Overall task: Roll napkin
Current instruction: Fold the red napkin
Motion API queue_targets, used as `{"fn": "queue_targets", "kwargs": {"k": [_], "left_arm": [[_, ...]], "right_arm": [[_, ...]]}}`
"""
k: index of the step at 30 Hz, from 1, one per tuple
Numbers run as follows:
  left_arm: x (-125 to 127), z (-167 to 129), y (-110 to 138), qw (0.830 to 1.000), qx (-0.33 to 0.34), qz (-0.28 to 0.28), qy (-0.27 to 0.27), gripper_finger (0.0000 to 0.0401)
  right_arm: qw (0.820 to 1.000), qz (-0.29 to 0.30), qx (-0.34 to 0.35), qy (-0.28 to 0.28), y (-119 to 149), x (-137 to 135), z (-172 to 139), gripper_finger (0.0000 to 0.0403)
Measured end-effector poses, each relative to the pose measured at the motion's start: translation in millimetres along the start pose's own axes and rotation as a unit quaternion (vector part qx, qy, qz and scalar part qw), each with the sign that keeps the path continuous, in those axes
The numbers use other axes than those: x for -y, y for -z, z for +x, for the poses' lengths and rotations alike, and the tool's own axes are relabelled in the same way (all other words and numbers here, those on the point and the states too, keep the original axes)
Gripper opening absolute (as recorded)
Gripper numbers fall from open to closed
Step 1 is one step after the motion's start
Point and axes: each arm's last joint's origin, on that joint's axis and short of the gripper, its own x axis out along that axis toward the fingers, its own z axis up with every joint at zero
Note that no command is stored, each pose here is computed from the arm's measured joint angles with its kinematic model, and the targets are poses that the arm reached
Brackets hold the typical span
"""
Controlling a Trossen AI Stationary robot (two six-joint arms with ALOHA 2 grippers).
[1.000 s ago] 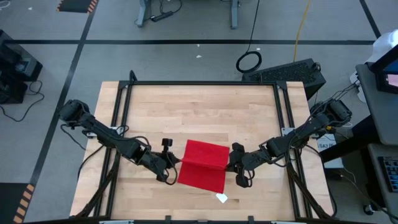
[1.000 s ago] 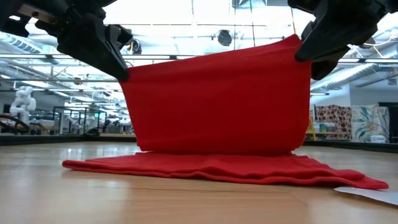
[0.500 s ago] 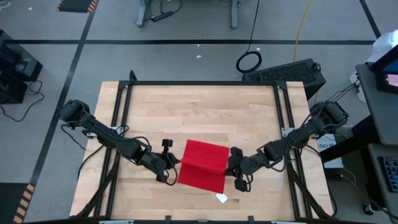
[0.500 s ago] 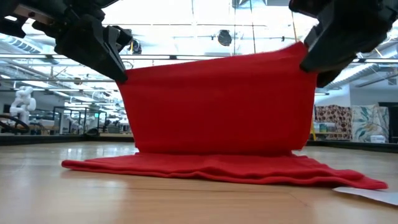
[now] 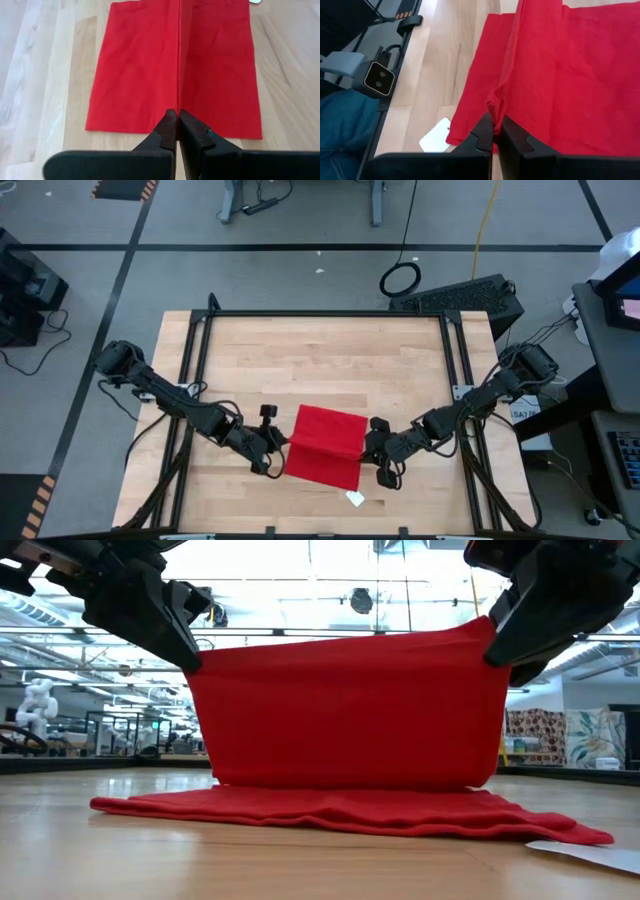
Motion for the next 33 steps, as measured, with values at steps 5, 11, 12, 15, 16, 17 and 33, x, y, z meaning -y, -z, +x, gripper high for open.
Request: {"fn": "queue_targets", "kwargs": {"k": [5,11,12,15,16,17,33], "left_arm": [[0.5,0.2,0.1,1.000,-0.002,-0.013,0.011,0.0011],[1.3,0.1,0.0,0.999,-0.004,-0.026,0.025,0.0011],[1.5,0.1,-0.1,0.999,-0.004,-0.027,0.029,0.0011],[1.8,0.0,-0.1,0.999,-0.004,-0.027,0.029,0.0011],[1.8,0.1,-0.1,0.999,-0.004,-0.027,0.029,0.0011],[1.9,0.1,-0.1,0.999,-0.003,-0.027,0.030,0.0011],[1.9,0.1,0.2,0.999,-0.005,-0.026,0.032,0.0011]], "right_arm": [[1.000,0.006,0.000,0.000,0.0,0.0,0.0,0.0004],[1.000,0.006,-0.001,-0.001,1.6,-1.8,0.6,0.0004],[1.000,0.007,-0.001,-0.002,2.0,-2.4,0.4,0.0004],[1.000,0.006,-0.002,-0.003,3.1,-4.2,0.1,0.0004],[1.000,0.005,-0.002,-0.003,3.6,-4.9,0.0,0.0004],[1.000,0.005,-0.002,-0.004,3.9,-5.5,-0.2,0.0004],[1.000,0.005,-0.002,-0.006,3.9,-6.0,-0.2,0.0004]]}}
